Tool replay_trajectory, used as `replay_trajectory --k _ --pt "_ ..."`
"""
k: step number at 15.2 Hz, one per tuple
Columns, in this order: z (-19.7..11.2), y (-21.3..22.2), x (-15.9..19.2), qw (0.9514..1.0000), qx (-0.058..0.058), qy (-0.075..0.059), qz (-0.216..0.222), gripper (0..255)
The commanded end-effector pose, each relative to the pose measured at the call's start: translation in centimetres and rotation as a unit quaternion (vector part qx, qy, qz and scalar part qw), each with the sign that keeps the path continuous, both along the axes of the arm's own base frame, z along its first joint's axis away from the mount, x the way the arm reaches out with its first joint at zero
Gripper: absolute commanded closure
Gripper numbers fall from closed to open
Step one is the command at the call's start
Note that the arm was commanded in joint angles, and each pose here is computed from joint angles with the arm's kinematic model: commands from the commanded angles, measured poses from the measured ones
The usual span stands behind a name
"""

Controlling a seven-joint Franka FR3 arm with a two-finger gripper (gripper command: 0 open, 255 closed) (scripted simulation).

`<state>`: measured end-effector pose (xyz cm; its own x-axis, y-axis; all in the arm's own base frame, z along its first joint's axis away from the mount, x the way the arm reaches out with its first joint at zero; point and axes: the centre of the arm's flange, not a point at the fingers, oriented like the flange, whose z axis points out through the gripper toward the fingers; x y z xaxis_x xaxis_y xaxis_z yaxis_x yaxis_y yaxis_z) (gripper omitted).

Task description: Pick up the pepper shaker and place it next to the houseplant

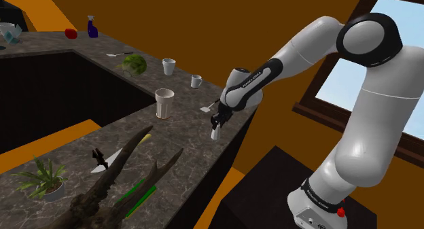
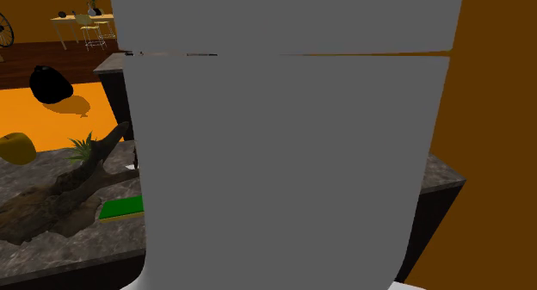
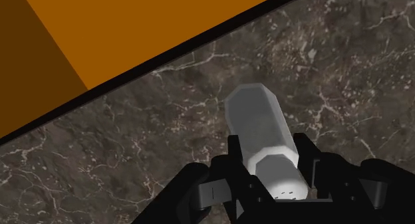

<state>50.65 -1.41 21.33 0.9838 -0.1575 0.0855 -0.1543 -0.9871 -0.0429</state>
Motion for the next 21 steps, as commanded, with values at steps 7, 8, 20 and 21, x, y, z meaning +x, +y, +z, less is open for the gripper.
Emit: replay_trajectory --k 7,8,20,21 --pt "4.2 0.0 -0.1 1.0000 0.000 0.000 0.000 255" --pt "4.7 0.0 -0.1 1.0000 0.000 0.000 0.000 255" --pt "11.1 0.0 -0.1 1.0000 0.000 0.000 0.000 255" --pt "11.6 0.0 -0.1 1.0000 0.000 0.000 0.000 255"
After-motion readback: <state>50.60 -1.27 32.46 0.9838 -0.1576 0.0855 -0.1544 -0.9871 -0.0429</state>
